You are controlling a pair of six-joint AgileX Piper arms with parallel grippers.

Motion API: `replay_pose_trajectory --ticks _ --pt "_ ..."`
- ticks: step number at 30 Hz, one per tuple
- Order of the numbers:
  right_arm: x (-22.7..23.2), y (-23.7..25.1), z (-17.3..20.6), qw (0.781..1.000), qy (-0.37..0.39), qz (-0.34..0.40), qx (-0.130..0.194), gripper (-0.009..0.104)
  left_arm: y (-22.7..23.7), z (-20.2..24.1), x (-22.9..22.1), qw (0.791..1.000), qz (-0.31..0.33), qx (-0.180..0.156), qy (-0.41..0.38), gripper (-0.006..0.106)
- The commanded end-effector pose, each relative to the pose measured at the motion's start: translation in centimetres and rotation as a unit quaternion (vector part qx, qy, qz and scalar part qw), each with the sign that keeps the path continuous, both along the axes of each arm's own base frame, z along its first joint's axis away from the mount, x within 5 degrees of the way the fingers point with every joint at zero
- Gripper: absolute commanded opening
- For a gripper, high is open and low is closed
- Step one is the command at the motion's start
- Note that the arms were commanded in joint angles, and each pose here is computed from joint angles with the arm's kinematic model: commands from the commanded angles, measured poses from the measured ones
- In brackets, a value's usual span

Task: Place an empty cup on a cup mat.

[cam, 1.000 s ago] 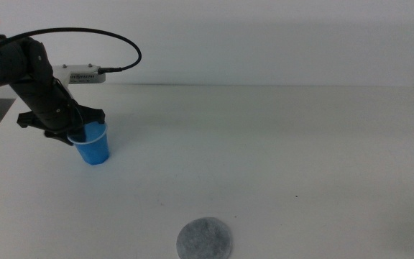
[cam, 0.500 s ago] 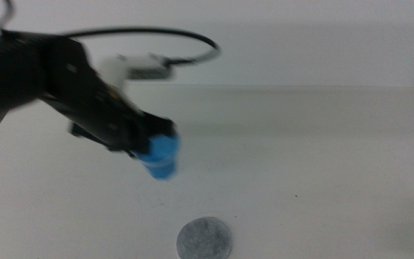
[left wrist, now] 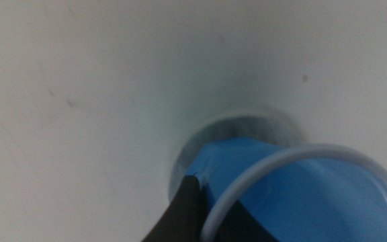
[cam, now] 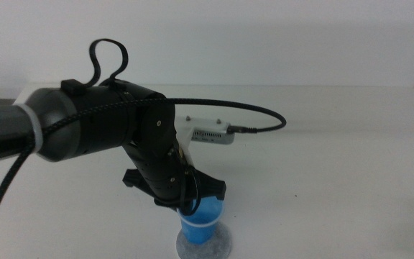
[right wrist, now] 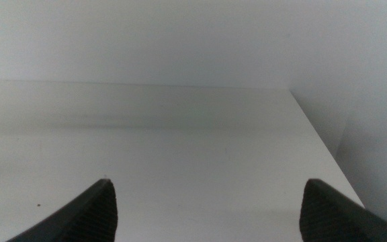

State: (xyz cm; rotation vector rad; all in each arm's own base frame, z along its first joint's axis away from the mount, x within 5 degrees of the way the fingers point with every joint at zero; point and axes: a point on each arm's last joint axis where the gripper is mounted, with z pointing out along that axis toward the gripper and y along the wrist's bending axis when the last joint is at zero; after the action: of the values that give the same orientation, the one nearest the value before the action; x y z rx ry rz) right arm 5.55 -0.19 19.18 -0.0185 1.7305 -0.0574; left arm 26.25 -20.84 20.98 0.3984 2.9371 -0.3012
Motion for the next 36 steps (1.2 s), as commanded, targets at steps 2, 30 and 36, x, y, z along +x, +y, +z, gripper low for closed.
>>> replay_pose_trajectory --ticks 2,30,36 --pt "0.0 0.0 0.0 1.0 -0.004 0.001 -0.005 0.093 -0.3 -0.2 -0.4 1.0 -0.01 -0.01 0.021 -0.002" --pt "0.0 0.0 0.0 1.0 -0.004 0.001 -0.005 0.093 2.9 5.5 -3.4 0.998 -0.033 -0.006 -0.056 0.094" --pt "0.0 0.0 0.0 1.0 -0.004 0.001 -0.005 0.093 7.6 12.2 -6.9 0.982 -0.011 0.008 -0.189 0.094"
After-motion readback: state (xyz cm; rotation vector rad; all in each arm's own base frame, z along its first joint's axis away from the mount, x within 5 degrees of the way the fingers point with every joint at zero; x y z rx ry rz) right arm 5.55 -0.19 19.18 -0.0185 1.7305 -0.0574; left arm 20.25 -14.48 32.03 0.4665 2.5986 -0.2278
